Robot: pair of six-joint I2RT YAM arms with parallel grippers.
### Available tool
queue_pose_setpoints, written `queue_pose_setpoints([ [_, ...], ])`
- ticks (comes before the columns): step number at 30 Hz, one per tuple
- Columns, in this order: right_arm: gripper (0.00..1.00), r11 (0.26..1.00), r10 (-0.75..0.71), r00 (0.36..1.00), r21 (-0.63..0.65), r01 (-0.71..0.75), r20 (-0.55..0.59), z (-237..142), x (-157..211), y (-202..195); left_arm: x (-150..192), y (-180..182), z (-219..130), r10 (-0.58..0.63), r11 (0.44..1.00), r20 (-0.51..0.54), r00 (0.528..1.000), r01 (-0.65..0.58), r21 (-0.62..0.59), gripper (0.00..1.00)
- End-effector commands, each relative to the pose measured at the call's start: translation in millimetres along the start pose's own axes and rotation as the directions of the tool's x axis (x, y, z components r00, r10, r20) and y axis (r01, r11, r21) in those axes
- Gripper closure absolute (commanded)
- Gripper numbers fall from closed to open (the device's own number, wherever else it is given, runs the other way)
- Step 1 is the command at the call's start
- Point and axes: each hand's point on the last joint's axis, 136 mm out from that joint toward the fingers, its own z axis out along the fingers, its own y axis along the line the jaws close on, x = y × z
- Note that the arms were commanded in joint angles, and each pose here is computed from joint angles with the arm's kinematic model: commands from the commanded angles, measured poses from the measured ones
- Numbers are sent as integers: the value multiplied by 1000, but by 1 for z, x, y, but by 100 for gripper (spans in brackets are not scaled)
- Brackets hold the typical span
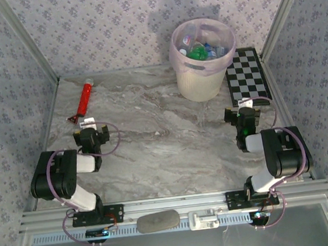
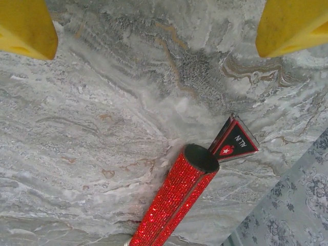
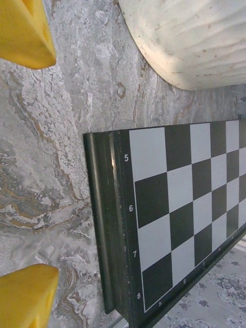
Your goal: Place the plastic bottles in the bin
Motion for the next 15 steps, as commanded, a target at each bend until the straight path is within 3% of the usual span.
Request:
queue_pose_setpoints([
  [1,1,1000,1,999,4,-1,41,0,-10,0,-30,-4,4,-24,999,94,995,22,24,1],
  [15,1,1000,-1,999,4,1,41,0,-11,1,-28,-2,8,-44,998,51,998,42,36,0],
])
